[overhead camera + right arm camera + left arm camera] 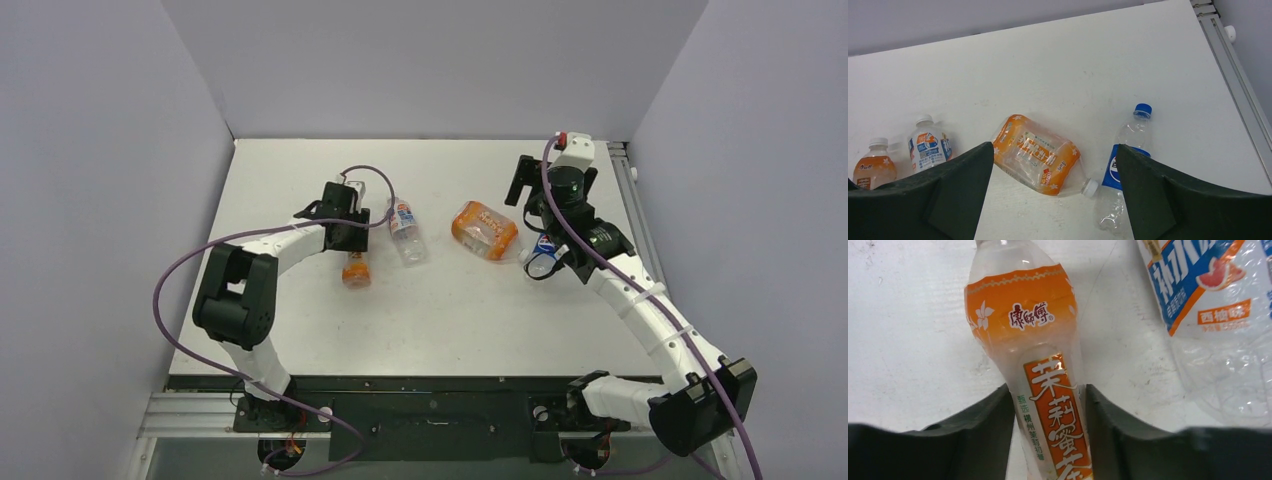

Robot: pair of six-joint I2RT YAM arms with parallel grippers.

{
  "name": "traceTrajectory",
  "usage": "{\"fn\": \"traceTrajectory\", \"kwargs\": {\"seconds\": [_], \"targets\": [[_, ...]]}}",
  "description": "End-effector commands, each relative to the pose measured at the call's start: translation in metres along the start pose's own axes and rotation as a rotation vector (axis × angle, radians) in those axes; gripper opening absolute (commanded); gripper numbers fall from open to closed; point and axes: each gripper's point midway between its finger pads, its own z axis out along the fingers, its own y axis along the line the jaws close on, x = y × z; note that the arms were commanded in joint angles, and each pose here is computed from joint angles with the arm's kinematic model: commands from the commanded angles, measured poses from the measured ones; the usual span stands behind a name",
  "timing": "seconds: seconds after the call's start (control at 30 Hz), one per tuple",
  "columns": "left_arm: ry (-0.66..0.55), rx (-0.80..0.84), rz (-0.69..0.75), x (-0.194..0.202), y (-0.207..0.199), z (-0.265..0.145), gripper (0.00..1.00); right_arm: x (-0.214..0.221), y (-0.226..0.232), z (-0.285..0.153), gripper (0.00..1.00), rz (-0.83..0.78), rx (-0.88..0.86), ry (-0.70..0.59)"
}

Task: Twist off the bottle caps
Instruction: Pick up the plastic bottle at the center of the board.

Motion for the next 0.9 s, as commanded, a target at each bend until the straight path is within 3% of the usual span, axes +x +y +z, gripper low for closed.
{"fn": "traceTrajectory", "kwargs": {"seconds": [0.0, 0.13, 0.33, 0.4, 0.6, 0.73, 0.87], "targets": [[-0.109, 0.031, 0.056, -0.018, -0.011, -0.001, 0.34, -0.038, 0.006, -0.017, 0.87, 0.015, -0.013, -0.131], [-0.205, 0.085, 0.155, -0.036, -0.021, -0.024, 0.15, -0.047, 0.021, -0.024, 0.87, 0.004, -0.088, -0.161], [-0.371, 0.242, 0.342, -0.070, -0.047, -0.092, 0.00, -0.054, 0.050, -0.022, 0.87, -0.009, -0.190, -0.096], [-0.332, 0.302, 0.368, -0.065, -0.054, -0.107, 0.00, -0.054, 0.064, -0.021, 0.87, -0.016, -0.235, -0.060], [-0.380, 0.435, 0.461, -0.059, -0.067, -0.170, 0.00, -0.071, 0.119, -0.040, 0.87, 0.000, -0.426, -0.048], [-0.509, 0.477, 0.527, -0.063, -0.072, -0.222, 0.00, -0.087, 0.148, -0.061, 0.87, 0.049, -0.482, -0.049], [-0.714, 0.518, 0.576, -0.066, -0.079, -0.267, 0.00, -0.096, 0.173, -0.087, 0.87, 0.069, -0.535, -0.072]]}}
